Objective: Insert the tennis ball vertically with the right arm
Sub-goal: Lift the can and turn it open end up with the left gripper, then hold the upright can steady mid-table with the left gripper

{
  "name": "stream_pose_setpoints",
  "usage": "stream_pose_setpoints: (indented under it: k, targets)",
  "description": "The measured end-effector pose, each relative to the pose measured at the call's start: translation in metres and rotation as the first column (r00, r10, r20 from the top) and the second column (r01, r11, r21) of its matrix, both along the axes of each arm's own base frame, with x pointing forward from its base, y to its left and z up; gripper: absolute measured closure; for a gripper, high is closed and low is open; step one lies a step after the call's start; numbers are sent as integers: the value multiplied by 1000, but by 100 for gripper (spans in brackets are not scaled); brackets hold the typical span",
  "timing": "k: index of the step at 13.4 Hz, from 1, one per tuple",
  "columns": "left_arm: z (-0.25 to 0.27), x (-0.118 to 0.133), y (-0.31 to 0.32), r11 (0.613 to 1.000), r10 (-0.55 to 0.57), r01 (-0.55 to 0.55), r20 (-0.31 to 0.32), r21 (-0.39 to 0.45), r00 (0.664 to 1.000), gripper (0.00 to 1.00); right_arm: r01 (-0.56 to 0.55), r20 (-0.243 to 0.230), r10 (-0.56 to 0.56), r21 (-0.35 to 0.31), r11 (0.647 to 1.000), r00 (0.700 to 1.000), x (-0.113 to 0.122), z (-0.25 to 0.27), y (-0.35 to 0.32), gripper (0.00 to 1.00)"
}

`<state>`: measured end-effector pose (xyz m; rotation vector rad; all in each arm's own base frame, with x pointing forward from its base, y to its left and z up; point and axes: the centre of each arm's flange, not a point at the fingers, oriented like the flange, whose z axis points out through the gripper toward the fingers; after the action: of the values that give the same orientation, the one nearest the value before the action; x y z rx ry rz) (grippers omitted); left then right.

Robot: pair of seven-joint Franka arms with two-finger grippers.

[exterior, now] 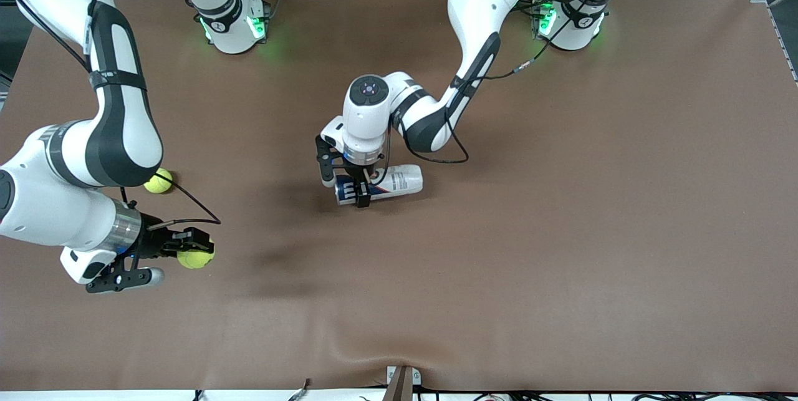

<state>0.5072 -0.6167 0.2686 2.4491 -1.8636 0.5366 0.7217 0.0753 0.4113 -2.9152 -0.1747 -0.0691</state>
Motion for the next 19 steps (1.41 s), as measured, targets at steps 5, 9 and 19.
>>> stream_pose_setpoints:
  k: [5, 9, 19]
  targets:
    - [55, -1, -15, 976, 149, -124, 134, -179, 980, 28, 0, -5, 0, 0, 1000, 1000, 0, 0, 0, 33]
    - [82, -23, -36, 932, 255, -180, 218, -314, 942, 29, 0, -5, 0, 0, 1000, 1000, 0, 0, 0, 33]
    - [103, -80, -71, 815, 455, -303, 221, -494, 863, 31, 7, -6, -7, -1, 1000, 1000, 0, 0, -5, 33]
